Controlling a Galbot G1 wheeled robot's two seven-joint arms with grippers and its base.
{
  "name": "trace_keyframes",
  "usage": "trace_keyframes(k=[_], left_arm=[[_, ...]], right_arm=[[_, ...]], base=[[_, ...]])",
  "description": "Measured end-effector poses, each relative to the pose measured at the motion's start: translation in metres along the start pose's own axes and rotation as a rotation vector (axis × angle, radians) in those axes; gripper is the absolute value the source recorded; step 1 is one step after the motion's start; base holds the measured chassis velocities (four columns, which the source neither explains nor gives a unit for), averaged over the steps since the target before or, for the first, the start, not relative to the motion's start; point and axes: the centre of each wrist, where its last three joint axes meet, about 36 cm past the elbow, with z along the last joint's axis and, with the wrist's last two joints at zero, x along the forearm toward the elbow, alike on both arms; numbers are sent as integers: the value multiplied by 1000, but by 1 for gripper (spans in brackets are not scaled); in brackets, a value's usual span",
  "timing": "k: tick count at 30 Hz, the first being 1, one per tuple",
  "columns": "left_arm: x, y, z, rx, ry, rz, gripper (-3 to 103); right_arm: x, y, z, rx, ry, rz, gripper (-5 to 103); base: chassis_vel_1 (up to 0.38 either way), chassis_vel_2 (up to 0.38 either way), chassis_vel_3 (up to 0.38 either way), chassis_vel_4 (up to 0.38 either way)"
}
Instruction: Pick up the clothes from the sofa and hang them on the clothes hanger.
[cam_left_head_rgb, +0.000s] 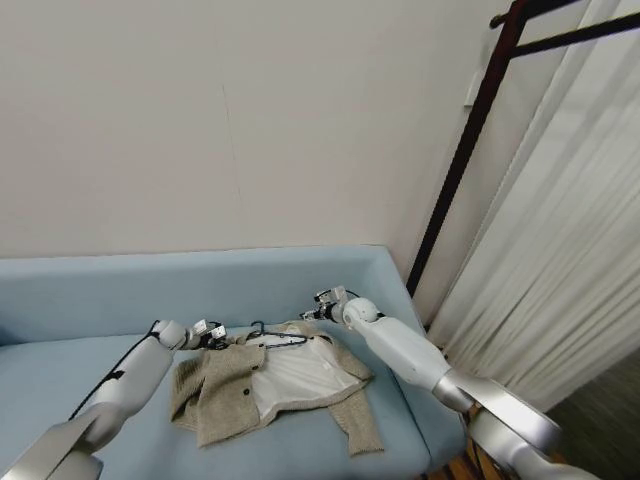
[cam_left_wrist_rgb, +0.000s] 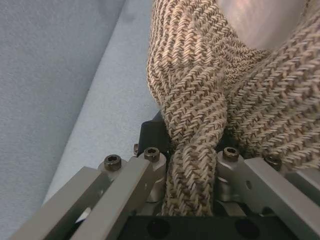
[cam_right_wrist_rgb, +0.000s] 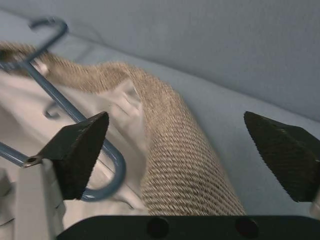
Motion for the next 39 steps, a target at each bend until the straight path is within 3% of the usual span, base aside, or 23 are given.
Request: trace_keyframes(k=[2, 4, 5, 7, 11, 18, 22, 28, 36, 39], left_arm=[[1, 0, -3, -12, -1, -10, 12], [2, 1, -4, -24, -1, -12, 12], [2, 1, -4, -24, -1, -12, 12], [2, 2, -6, -41, 1, -12, 12], [-1, 2, -7, -46, 3, -1, 12], [0, 4, -5, -44, 6, 9, 12], [1, 5, -3, -40, 6, 14, 12], [0, 5, -2, -37, 5, 16, 12], [-3, 5, -5, -35, -2, 20, 12], [-4, 4, -6, -36, -5, 23, 12]], right_arm=[[-3, 0, 5, 72, 27, 31, 77], [2, -1, 10, 164, 32, 33, 74], [2, -1, 10, 164, 32, 33, 74], [15, 0, 17, 327, 23, 30, 72], [33, 5, 24, 471, 25, 3, 83], [32, 9, 26, 559, 41, 26, 84], [25, 11, 34, 675, 42, 54, 84], [24, 14, 38, 741, 45, 70, 81], [10, 15, 40, 879, 17, 126, 86], [6, 15, 41, 890, 9, 138, 86]], base=[[0, 0, 0, 0], [0, 0, 0, 0], [0, 0, 0, 0], [0, 0, 0, 0], [0, 0, 0, 0], [0, 0, 0, 0], [0, 0, 0, 0], [0, 0, 0, 0], [0, 0, 0, 0], [0, 0, 0, 0]])
